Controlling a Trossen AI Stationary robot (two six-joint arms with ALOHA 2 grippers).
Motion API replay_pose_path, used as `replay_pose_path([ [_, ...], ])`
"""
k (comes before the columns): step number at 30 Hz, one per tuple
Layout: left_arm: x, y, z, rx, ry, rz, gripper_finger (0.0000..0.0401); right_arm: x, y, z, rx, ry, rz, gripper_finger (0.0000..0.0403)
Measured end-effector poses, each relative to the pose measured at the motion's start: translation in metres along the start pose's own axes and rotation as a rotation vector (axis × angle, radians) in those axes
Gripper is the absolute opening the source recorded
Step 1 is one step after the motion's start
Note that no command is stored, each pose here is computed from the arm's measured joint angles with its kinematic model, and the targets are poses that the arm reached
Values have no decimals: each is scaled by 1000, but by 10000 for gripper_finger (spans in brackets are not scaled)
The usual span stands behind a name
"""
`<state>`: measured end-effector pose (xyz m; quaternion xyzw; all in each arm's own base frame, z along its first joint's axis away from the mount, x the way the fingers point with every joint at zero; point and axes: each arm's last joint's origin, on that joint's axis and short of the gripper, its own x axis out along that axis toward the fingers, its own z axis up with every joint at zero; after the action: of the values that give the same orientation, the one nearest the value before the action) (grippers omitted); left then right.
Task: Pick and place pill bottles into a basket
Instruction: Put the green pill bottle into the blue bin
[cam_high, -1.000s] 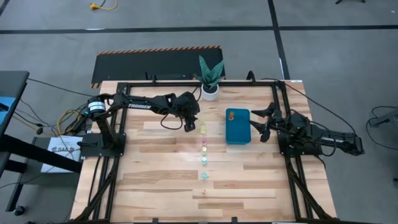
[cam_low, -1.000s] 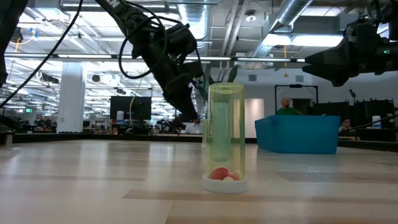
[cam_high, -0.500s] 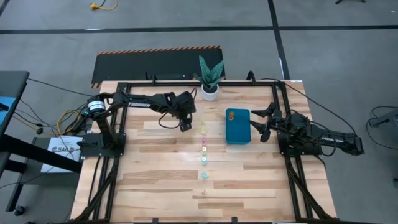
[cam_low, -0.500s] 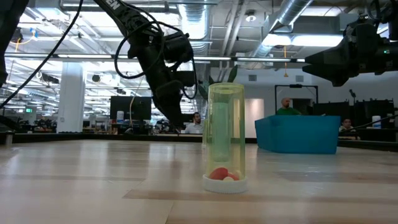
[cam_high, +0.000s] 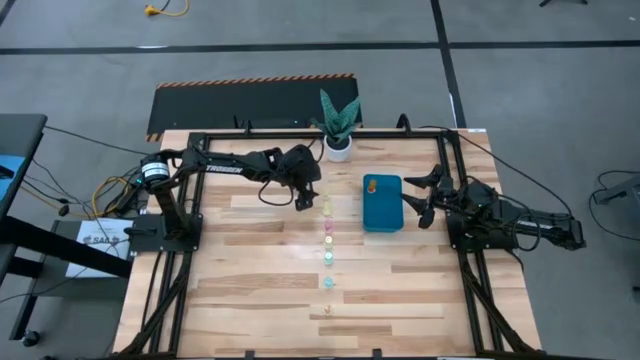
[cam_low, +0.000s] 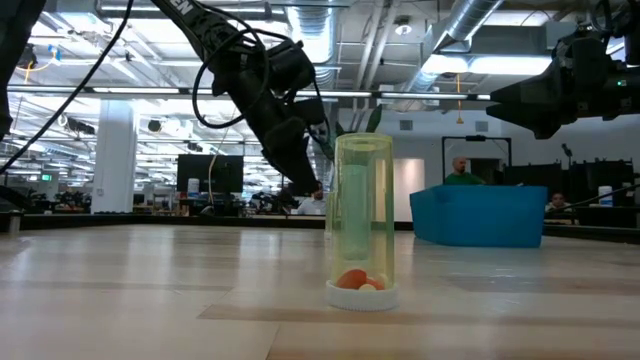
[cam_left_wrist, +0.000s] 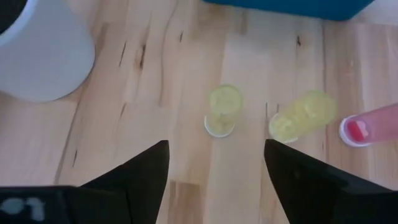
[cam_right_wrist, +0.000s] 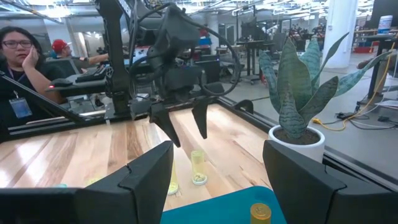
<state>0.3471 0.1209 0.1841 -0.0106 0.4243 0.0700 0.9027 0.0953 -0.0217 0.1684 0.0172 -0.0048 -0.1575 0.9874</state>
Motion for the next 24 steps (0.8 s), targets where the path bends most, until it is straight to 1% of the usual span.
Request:
replay_pose_path([
  [13, 0, 0, 6, 21, -63, -13, 245, 0, 0, 0, 0, 0, 0, 244],
  [20, 23, -2, -1, 5, -42, -22, 245, 0, 0, 0, 0, 0, 0, 244],
  [24, 26, -1, -1, -5, -53, -14, 245, 0, 0, 0, 0, 0, 0, 244],
])
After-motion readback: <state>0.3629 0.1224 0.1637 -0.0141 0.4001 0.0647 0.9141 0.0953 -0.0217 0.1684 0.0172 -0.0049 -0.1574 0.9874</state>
